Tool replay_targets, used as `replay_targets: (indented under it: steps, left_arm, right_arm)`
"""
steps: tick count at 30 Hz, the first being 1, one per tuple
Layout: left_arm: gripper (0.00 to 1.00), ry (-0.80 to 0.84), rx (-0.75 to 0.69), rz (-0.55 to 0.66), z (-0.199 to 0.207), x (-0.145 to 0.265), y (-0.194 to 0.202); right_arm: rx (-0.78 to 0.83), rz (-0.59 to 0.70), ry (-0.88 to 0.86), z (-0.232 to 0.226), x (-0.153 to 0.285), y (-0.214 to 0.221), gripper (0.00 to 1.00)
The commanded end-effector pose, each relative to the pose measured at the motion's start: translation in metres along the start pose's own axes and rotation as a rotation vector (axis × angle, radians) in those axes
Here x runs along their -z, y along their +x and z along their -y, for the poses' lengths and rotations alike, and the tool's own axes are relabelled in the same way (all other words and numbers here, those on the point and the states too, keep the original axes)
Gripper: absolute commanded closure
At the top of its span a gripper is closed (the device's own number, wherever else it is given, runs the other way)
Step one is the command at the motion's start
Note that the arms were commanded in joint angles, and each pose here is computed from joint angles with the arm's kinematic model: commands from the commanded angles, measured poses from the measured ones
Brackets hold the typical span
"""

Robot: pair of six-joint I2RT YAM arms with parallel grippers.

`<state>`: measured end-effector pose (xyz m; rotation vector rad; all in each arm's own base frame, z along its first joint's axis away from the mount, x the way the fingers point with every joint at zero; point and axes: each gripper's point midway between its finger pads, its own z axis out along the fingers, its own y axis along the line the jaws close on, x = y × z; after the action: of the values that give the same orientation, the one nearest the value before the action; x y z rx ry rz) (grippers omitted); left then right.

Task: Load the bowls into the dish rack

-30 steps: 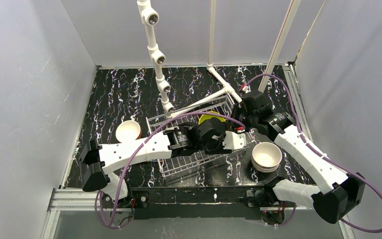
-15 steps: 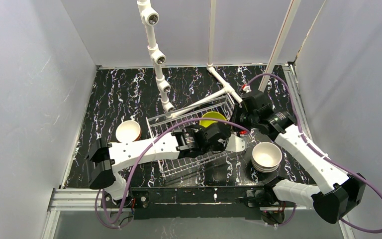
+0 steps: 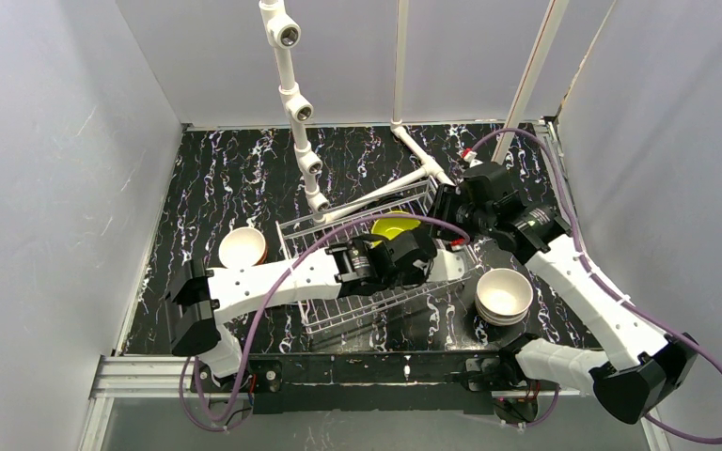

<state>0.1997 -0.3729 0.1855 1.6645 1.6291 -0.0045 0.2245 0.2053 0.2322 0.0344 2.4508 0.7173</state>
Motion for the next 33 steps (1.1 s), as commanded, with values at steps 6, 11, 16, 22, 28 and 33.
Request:
replay_targets:
  steps: [6, 11, 16, 22, 28, 33]
  left_arm:
    - [1.00, 0.133, 0.515, 0.196, 0.005, 0.042, -0.038]
    - [1.00, 0.166, 0.904, 0.218, -0.009, 0.041, -0.047]
    - [1.00, 0.264, 1.240, 0.247, -0.019, 0.023, -0.060]
    - [1.00, 0.405, 1.530, 0.323, -0.036, -0.009, -0.090]
    - [1.00, 0.414, 1.702, 0.335, -0.049, -0.041, -0.104]
    - [1.00, 0.403, 1.810, 0.339, -0.052, -0.060, -0.104]
  right_arm:
    - [-0.087, 0.247, -0.070, -0.020, 0.042, -0.047, 0.32]
    - [-0.176, 0.475, 0.181, 0.030, 0.069, -0.075, 0.32]
    - [-0.225, 0.610, 0.329, 0.064, 0.094, -0.083, 0.32]
    - [-0.086, 0.531, 0.372, 0.078, 0.081, -0.064, 0.31]
    - [0.086, 0.355, 0.353, 0.078, 0.056, -0.039, 0.31]
    - [0.106, 0.304, 0.335, 0.081, 0.044, -0.026, 0.33]
